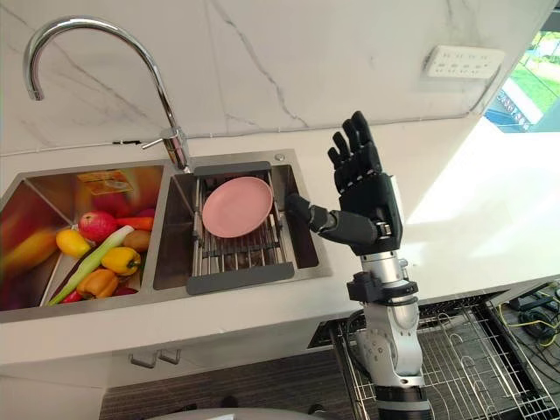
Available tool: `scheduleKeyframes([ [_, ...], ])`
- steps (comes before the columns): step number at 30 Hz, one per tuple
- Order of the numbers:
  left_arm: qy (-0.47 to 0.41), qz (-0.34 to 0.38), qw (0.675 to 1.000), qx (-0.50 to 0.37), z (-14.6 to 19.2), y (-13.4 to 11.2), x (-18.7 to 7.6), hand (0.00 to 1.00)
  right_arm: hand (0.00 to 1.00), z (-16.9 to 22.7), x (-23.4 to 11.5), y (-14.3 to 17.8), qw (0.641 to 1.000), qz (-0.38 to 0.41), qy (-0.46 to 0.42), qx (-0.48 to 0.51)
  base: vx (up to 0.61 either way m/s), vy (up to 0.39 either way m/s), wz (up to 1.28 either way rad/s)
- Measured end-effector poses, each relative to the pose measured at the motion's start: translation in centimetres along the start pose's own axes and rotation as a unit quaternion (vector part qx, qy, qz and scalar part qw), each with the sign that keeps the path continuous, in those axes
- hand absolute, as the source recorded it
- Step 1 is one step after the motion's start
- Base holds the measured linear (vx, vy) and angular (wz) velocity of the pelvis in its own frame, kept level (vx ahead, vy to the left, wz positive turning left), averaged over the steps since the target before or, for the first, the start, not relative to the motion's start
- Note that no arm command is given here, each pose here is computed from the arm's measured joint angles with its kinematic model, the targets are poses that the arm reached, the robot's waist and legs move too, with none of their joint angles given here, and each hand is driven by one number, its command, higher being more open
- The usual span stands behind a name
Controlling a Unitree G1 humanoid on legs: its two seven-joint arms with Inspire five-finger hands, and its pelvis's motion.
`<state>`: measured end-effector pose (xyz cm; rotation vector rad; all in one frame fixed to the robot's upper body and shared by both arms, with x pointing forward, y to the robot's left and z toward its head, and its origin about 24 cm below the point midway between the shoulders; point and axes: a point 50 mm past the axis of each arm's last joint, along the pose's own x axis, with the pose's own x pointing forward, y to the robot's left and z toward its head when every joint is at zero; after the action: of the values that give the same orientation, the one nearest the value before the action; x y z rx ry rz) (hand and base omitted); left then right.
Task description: Walk over to the sink, pick up the cup, carry it to the dishwasher, place the cup inside the dishwasher, then close the dishwasher door
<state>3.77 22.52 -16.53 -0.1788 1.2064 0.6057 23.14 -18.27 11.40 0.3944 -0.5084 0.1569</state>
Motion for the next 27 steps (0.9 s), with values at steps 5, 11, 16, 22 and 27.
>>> scheduleKeyframes([
  [5,-0.017,-0.092,0.995,0.042,0.3,-0.5,0.0,1.00,1.00,1.0,0.0,-1.6,0.978,-0.056,0.024,-0.201,0.06,0.014,0.02],
  [11,-0.028,-0.104,0.988,0.110,0.6,-0.3,0.1,1.00,1.00,2.5,0.8,-1.3,0.895,0.000,0.030,-0.444,-0.03,-0.006,-0.01],
  [16,-0.012,-0.102,0.987,0.122,0.1,0.0,0.1,1.00,1.00,3.1,3.2,0.0,0.797,0.132,0.038,-0.588,-0.06,-0.007,0.02],
  [22,-0.007,-0.107,0.987,0.122,0.1,0.0,0.1,1.00,1.00,2.3,4.8,2.0,0.729,0.227,0.038,-0.644,-0.07,-0.012,0.13],
  [27,-0.006,-0.108,0.986,0.123,0.2,0.0,0.2,1.00,1.00,0.9,5.7,2.8,0.685,0.260,0.036,-0.679,-0.04,-0.008,0.06],
])
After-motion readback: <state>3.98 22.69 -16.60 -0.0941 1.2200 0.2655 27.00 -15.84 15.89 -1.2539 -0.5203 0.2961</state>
